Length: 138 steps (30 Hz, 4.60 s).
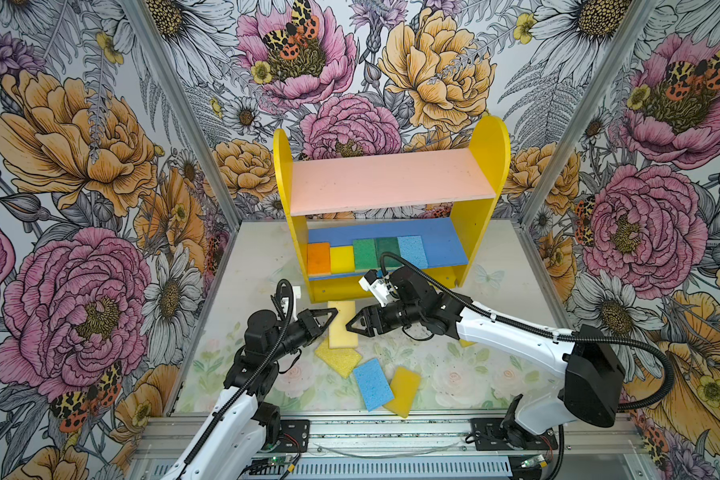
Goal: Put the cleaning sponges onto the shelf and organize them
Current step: 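Hold the pale yellow sponge up beside the left gripper while the left gripper hovers, then carry the pale yellow sponge up to the pink top board with the right gripper, then lay the pale yellow sponge flat on the pink top board and open the right gripper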
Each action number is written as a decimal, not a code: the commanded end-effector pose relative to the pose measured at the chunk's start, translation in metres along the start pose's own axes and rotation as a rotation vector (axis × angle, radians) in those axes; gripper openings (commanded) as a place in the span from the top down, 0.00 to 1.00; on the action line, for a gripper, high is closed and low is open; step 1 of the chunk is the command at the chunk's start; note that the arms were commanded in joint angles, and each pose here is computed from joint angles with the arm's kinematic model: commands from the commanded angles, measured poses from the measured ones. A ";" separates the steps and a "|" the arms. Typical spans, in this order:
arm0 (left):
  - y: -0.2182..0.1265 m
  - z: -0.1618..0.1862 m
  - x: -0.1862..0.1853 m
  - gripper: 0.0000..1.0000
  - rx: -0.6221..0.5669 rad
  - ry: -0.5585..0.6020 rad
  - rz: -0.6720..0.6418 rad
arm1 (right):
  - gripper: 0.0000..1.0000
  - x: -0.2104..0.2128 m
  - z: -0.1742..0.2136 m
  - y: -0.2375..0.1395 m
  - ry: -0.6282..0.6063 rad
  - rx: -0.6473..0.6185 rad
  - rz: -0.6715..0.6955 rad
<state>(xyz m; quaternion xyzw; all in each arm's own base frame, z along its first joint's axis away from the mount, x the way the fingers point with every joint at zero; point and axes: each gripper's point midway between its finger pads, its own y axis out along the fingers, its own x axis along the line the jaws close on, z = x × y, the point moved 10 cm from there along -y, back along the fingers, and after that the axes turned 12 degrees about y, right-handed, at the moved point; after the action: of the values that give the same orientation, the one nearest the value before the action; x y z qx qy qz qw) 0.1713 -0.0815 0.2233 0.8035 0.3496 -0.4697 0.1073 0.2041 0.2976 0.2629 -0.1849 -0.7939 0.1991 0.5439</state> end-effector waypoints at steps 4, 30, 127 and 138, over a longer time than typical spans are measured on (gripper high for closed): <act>-0.020 -0.013 0.004 0.86 -0.178 -0.066 -0.013 | 0.21 0.018 -0.011 -0.021 0.011 -0.153 -0.029; -0.022 -0.023 -0.005 0.85 -0.198 -0.079 0.063 | 0.42 0.031 -0.008 0.017 0.072 -0.053 -0.242; -0.049 -0.009 -0.012 0.01 -0.011 0.088 -0.311 | 0.91 0.134 -0.220 -0.042 -0.032 -0.424 -0.179; -0.049 -0.008 -0.013 0.01 -0.006 0.087 -0.310 | 0.71 0.130 -0.226 -0.036 -0.017 -0.437 -0.184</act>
<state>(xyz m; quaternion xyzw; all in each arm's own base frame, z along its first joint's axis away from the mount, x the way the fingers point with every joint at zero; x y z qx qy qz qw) 0.1421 -0.0454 0.2418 0.7476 0.4846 -0.4533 0.0273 0.3629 0.3579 0.4623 -0.2239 -0.8361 -0.0254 0.5002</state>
